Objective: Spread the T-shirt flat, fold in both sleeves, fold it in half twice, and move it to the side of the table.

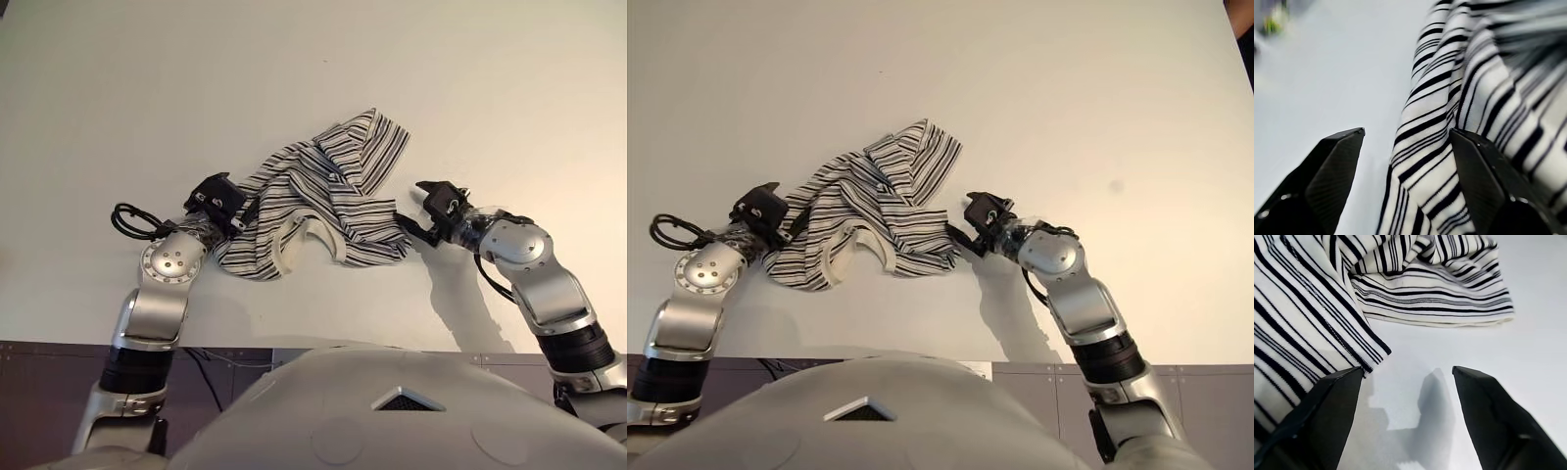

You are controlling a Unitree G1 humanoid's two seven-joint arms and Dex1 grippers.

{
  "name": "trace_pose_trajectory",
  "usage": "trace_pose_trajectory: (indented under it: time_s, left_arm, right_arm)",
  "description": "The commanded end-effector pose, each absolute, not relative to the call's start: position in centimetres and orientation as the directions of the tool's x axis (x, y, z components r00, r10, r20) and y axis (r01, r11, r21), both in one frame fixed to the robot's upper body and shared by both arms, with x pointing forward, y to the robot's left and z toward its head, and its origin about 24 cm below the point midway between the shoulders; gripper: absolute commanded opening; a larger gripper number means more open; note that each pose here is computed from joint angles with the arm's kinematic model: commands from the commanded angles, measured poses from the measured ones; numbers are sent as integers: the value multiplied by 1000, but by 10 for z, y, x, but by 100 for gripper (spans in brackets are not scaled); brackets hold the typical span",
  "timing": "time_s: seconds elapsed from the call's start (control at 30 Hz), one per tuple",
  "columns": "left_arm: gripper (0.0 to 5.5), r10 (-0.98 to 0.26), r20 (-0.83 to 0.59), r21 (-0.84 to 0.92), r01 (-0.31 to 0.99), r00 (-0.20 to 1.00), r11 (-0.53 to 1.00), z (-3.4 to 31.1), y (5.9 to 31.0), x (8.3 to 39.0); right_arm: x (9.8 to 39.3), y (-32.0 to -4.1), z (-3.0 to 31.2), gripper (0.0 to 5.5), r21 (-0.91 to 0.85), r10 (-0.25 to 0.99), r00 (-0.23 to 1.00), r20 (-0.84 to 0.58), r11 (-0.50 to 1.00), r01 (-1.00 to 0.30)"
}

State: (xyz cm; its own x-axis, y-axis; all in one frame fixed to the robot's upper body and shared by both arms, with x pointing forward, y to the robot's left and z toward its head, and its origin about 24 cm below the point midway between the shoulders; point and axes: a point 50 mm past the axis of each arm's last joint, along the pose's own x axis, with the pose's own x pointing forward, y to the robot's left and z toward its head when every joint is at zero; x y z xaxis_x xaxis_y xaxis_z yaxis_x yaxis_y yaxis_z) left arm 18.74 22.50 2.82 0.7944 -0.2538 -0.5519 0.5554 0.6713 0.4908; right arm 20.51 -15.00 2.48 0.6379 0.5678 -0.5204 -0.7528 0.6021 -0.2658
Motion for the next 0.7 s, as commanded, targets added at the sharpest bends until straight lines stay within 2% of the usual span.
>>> trace_pose_trajectory:
  time_s: [0.03,0.1,0.13,0.17,0.23,0.33,0.43,0.57,0.63,0.7]
  left_arm:
    - [322,-205,-656,469,605,727,644,11,246,175]
    - [322,-215,-615,481,577,759,660,19,247,184]
    - [322,-229,-599,482,573,768,663,23,245,188]
    - [322,-242,-591,478,576,770,663,25,243,190]
    - [322,-259,-593,473,591,762,654,22,238,192]
    - [322,-281,-600,464,613,749,640,19,234,195]
    - [322,-272,-608,471,615,745,632,15,236,198]
    - [322,-231,-619,494,601,751,628,7,244,210]
    - [322,-185,-634,520,591,751,617,1,252,211]
    - [322,-121,-633,553,556,765,620,-3,260,210]
  right_arm:
    - [207,-183,21,335,-317,401,729,-555,708,-631]
    - [213,-173,60,335,-233,516,760,-396,744,-627]
    - [213,-164,72,335,-207,580,737,-347,719,-663]
    - [214,-154,79,335,-194,626,709,-325,689,-698]
    - [219,-140,64,335,-208,630,680,-376,657,-725]
    - [222,-143,17,335,-252,515,671,-533,661,-707]
    - [213,-170,-12,335,-285,384,660,-646,680,-675]
    - [221,-218,2,335,-378,191,762,-619,778,-502]
    - [223,-229,14,335,-395,163,783,-600,790,-468]
    - [223,-232,22,335,-394,185,771,-609,774,-496]
